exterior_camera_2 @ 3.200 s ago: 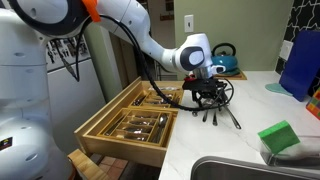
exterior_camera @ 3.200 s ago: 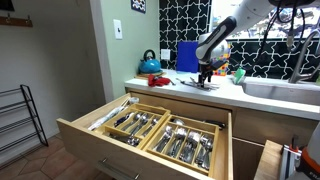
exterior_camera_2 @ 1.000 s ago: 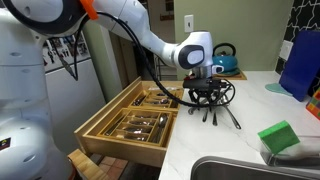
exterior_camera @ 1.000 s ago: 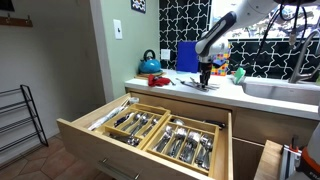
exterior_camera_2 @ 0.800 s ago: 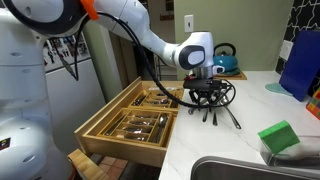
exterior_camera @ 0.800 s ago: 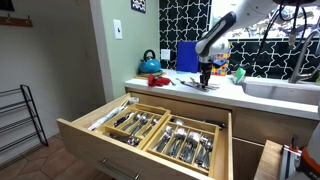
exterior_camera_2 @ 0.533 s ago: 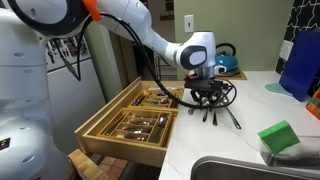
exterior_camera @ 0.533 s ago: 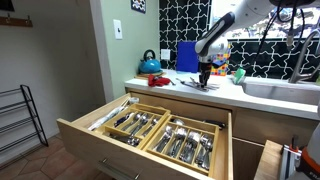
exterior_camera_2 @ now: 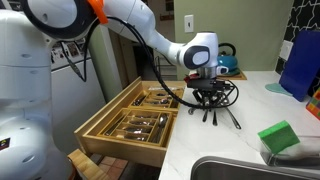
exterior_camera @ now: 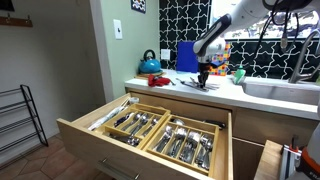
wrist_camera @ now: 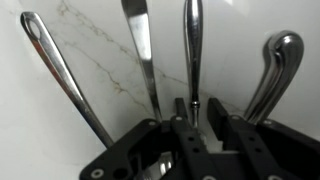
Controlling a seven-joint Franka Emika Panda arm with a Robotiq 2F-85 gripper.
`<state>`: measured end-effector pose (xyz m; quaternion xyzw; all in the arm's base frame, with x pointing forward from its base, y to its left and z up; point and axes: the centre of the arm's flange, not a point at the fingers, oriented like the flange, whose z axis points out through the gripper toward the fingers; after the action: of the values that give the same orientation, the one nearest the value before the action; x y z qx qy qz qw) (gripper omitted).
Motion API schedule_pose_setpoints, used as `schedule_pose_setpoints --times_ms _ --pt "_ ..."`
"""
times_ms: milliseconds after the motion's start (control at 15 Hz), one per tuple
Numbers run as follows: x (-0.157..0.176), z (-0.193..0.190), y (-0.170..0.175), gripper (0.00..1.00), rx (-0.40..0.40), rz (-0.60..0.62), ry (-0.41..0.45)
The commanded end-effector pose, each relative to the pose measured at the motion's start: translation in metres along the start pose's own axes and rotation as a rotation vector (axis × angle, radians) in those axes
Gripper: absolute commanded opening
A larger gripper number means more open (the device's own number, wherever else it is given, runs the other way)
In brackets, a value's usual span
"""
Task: Slide the silver bread knife a little to the left, pick up the silver fork from the kitchen counter and put it in the open drawer in the second cutlery compartment from the right
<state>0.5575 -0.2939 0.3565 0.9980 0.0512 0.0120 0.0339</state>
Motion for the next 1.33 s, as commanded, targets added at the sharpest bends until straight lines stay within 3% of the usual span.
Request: schedule_pose_setpoints --times_ms 0,533,733,800,1067,1267 --pt "0.005 0.005 0.006 0.07 0.035 -0.002 -0.02" --pt "-0.016 -0.034 0.001 0.08 0.022 0.002 -0.016" --pt "-0.032 -0.066 -0.003 0.08 0.077 0.045 -0.059" --pt "-0.037 -0.076 -0.007 0.08 0.137 0.054 -0.105" --pt "-0.062 -0.118 -0.059 0.04 0.281 0.236 -0.133" --pt "-0.062 -0.134 -0.106 0.03 0.246 0.386 -0.051"
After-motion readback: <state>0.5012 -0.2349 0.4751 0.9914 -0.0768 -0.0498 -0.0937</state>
